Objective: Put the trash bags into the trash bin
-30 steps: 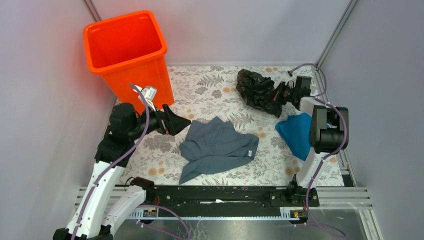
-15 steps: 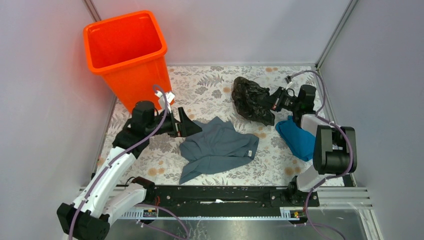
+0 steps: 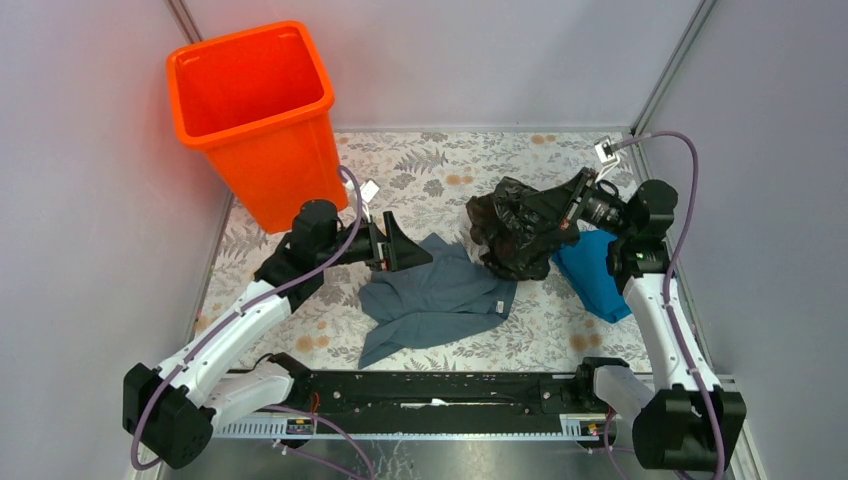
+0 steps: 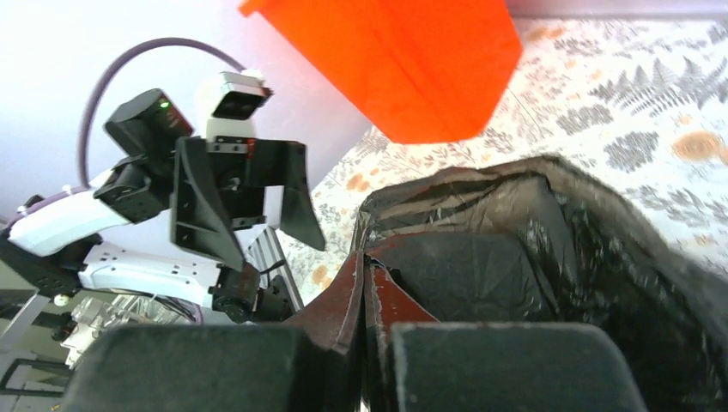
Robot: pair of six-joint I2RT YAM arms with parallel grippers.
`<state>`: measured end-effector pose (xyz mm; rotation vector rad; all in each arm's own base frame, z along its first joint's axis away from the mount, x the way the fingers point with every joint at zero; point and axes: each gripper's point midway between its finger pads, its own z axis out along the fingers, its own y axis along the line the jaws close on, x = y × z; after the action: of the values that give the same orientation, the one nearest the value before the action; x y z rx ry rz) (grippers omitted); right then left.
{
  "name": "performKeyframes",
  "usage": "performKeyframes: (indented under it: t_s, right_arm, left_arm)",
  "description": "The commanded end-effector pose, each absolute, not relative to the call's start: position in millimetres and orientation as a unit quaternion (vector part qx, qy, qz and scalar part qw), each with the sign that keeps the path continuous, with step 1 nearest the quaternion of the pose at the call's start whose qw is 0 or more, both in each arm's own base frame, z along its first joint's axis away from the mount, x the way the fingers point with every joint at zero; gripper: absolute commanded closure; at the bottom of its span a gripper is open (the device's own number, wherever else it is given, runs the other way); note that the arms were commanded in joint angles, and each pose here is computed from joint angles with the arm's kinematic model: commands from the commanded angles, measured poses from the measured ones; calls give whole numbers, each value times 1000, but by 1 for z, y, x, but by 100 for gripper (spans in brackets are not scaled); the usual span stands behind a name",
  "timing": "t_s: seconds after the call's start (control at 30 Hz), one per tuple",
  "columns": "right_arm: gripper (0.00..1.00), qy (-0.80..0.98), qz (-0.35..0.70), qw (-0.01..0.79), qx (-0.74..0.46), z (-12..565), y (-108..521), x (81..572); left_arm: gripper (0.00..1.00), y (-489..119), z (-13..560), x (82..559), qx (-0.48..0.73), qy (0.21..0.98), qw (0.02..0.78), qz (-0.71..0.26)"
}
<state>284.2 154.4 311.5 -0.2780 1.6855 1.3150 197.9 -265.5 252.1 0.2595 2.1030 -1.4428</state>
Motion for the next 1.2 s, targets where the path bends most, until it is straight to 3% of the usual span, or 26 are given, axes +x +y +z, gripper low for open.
performKeyframes:
  t_s: [0.0, 0.13, 0.23, 0.43, 0.67, 0.97, 1.03, 1.17]
  right_arm:
    - [100, 660, 550, 494, -138, 360, 163, 267]
    - [100, 656, 547, 510, -108, 399, 161, 269]
    - [100, 669, 506, 544, 20, 411, 138, 291]
    - [100, 617, 507, 601, 32, 456, 129, 284]
    - [100, 654, 513, 553, -49, 424, 173, 278]
    - [100, 670, 518, 528, -61, 393, 194, 281]
    - [100, 673, 518, 525, -59, 387, 195, 282]
    - [100, 676, 519, 519, -59, 381, 197, 279]
  left_arm:
    - [1, -271, 312, 203, 126, 724, 356, -578]
    - [1, -264, 338, 194, 128, 693, 389, -594]
    - [1, -260, 357, 184, 133, 664, 408, -613]
    - [1, -271, 395, 172, 146, 617, 369, -679]
    - [1, -290, 445, 194, 127, 585, 355, -719]
    - [1, -349, 432, 223, 109, 587, 272, -755]
    - [5, -357, 429, 222, 110, 586, 273, -755]
    - [27, -368, 415, 228, 104, 605, 263, -744]
